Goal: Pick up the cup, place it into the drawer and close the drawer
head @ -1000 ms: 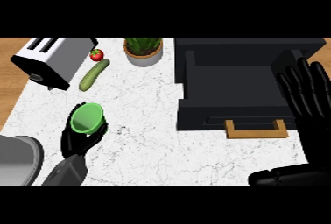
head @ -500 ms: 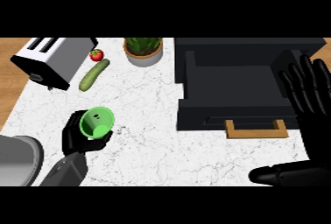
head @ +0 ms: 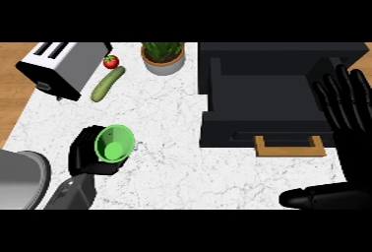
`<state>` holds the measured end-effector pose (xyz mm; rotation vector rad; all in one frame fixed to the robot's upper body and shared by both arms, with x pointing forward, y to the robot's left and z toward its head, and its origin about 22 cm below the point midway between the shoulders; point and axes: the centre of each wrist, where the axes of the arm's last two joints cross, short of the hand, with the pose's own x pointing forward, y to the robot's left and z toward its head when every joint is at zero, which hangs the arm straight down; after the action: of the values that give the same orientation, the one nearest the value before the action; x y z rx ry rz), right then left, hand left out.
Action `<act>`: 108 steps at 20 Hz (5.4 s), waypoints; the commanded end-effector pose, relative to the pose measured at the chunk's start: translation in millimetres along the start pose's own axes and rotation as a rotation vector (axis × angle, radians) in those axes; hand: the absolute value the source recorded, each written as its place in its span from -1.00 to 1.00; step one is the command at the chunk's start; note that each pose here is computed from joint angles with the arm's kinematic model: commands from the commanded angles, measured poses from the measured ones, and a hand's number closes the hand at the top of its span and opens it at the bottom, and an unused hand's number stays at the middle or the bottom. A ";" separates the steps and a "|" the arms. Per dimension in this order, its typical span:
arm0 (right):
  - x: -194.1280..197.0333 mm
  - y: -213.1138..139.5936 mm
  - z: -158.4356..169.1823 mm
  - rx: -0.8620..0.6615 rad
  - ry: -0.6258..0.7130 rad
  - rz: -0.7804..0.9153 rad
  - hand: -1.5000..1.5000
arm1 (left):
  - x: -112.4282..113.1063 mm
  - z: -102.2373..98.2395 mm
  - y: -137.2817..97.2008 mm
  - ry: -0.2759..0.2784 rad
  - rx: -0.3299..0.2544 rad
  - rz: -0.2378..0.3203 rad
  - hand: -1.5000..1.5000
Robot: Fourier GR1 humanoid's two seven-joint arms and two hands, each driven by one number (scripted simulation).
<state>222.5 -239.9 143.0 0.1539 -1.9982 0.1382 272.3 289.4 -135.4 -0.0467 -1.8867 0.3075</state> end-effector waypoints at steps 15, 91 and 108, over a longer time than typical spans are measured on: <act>17.0 1.4 1.9 -0.018 0.014 -0.015 -1.00 | 110.3 -79.1 -110.0 -0.157 -0.334 0.157 1.00; -13.1 -14.7 -2.1 0.094 -0.023 -0.106 -1.00 | 153.8 -168.1 -359.3 -0.015 -0.441 -0.157 -1.00; 16.1 -27.0 18.8 0.264 0.036 0.163 1.00 | 171.2 -177.3 -292.5 -0.032 -0.301 0.063 -1.00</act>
<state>217.7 -271.2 147.6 0.2214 -1.9705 0.4095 421.0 45.1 149.9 -0.3152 -1.9563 0.0042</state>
